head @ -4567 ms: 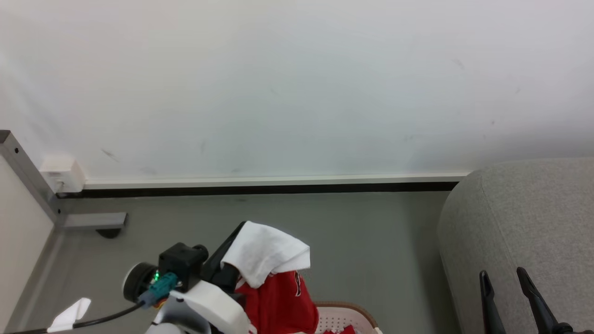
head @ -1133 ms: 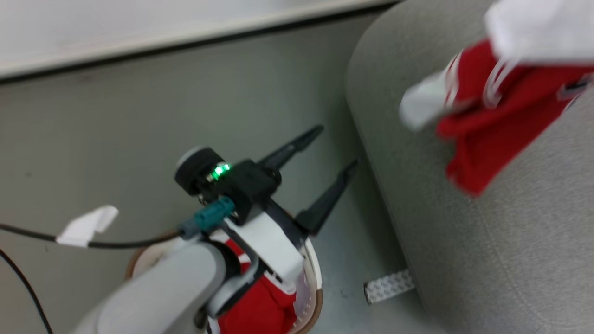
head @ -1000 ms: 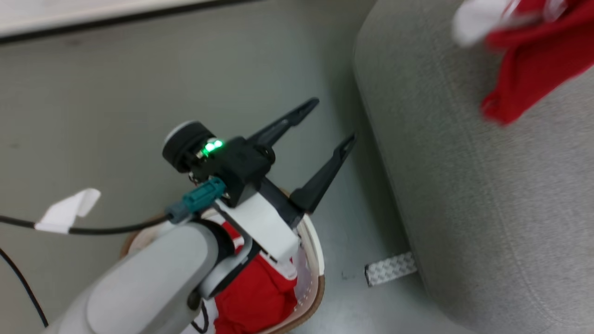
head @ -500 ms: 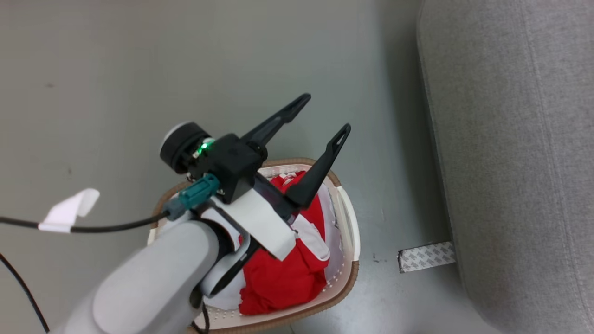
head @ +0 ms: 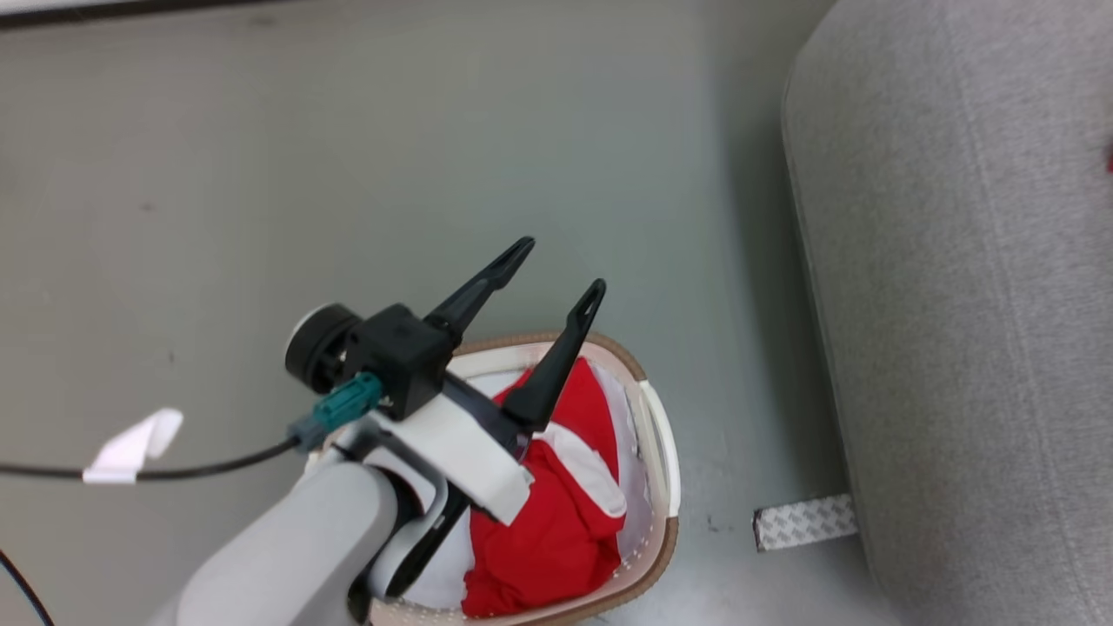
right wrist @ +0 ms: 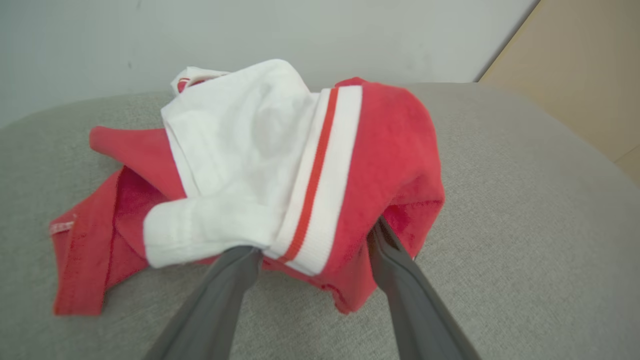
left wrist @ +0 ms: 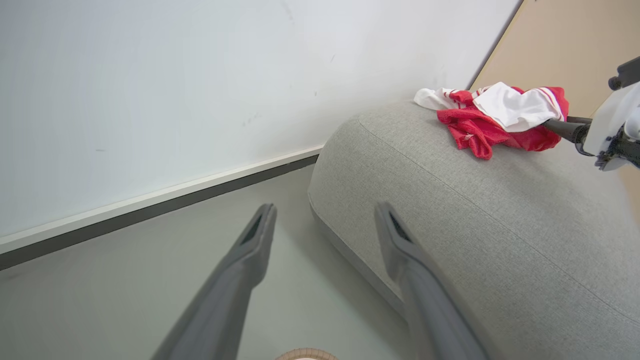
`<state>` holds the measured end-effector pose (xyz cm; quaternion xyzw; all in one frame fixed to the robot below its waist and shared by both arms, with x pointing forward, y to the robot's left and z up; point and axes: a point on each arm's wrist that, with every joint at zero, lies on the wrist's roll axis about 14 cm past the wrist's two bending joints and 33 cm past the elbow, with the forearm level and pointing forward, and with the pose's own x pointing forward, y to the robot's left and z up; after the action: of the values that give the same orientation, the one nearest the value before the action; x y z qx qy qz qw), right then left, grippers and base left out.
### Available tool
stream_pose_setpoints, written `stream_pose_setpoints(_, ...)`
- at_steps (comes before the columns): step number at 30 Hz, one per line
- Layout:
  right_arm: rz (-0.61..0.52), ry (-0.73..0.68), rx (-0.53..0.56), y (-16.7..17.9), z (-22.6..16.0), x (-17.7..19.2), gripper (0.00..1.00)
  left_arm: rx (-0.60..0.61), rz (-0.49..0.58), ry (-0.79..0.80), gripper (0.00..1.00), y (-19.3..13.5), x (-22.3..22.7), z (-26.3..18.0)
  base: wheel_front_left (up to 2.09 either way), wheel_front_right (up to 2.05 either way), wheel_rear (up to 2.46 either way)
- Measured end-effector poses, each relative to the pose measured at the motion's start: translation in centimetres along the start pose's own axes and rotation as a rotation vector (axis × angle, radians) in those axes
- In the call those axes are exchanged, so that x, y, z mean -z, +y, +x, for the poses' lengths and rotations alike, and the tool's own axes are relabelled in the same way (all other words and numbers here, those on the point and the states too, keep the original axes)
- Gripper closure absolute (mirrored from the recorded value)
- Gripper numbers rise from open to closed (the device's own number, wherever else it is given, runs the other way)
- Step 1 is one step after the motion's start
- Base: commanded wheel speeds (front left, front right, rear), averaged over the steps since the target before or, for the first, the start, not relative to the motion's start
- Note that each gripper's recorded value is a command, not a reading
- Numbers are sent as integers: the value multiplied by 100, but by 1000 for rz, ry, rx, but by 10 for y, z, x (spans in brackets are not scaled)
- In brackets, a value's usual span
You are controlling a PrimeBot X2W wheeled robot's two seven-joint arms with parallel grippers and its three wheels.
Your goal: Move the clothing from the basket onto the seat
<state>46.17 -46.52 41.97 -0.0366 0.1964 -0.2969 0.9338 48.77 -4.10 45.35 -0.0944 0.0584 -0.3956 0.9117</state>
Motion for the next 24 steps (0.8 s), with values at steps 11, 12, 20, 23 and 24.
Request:
stream_pose_setpoints(11,14,-208,-198,34,-91,-16,0,-190,23,-44,0,9,-24,-52,0,0,0)
stream_pose_setpoints(12,24,-228,-222,40,-102,-18,0,-221,30,-51,0,13,-26,-59,0,0,0)
stream_pose_setpoints(20,77,-375,-392,94,-184,-32,0,-453,64,-77,0,33,-37,-130,0,0,0)
stream_pose_setpoints(23,100,-461,-490,123,-213,-44,0,-584,94,-72,0,46,-37,-171,0,0,0)
stream_pose_setpoints(24,108,-474,-509,127,-218,-45,0,-613,101,-83,0,47,-39,-180,0,0,0)
